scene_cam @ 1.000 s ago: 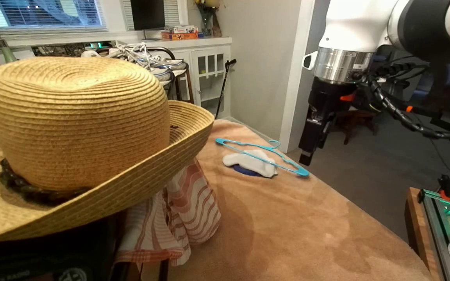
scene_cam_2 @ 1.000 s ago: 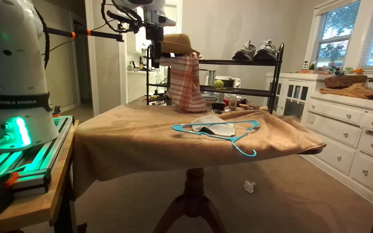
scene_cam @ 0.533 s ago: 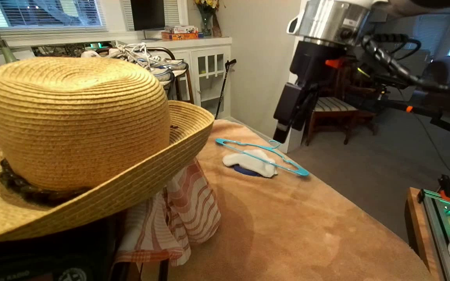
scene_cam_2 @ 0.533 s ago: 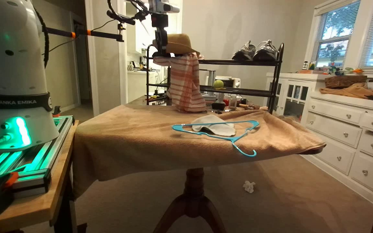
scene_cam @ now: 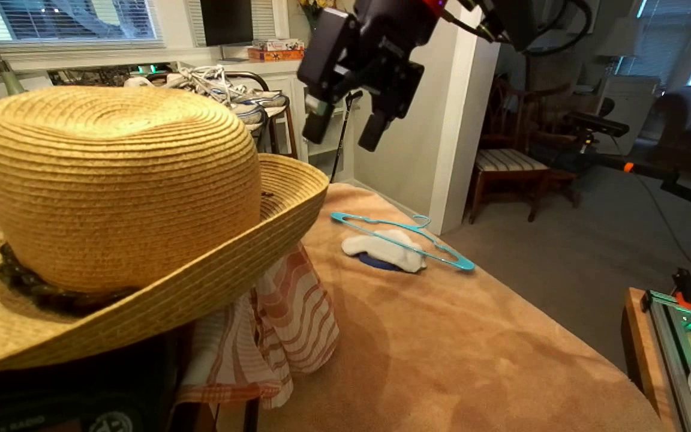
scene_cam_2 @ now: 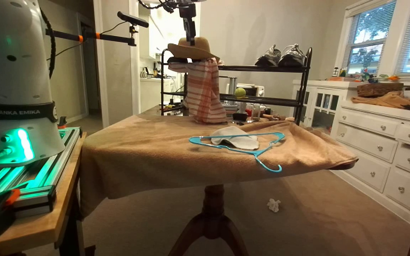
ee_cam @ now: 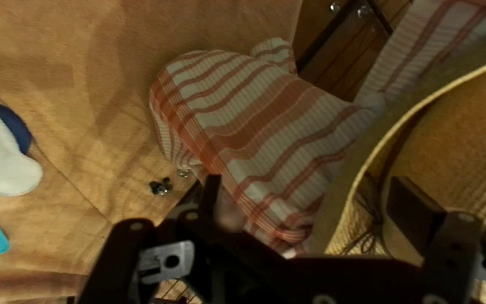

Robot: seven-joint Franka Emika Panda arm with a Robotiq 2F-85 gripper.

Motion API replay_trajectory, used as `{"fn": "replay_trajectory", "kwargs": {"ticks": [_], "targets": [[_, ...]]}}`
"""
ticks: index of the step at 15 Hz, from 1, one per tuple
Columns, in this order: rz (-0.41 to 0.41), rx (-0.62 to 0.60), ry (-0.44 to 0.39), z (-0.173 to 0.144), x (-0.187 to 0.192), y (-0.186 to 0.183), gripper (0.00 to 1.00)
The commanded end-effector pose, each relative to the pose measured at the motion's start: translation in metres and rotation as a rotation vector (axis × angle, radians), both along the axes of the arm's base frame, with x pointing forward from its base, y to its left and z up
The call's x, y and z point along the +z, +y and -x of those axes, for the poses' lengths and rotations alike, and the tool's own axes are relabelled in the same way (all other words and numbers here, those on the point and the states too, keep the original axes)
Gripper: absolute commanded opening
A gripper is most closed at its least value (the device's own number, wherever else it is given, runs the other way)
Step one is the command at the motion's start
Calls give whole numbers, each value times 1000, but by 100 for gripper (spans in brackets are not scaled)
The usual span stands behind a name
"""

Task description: Remove the hat, brown mug and tea towel from the shoe rack and put them on the table

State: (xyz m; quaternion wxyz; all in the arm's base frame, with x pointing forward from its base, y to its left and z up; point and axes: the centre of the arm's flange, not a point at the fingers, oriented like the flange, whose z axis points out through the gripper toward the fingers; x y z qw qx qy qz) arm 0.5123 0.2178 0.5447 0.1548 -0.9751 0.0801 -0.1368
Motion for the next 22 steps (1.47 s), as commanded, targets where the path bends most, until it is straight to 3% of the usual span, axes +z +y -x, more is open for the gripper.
{"fn": "replay_trajectory", "kwargs": {"ticks": [1, 6, 14, 20, 22], "targets": [[-68, -28, -6, -43, 9, 46, 100], [-106, -36, -20, -56, 22, 77, 100], [-106, -83, -56, -62, 43, 69, 100], [-154, -62, -47, -59, 40, 82, 100], [-178, -48, -46, -58, 34, 89, 94]]}}
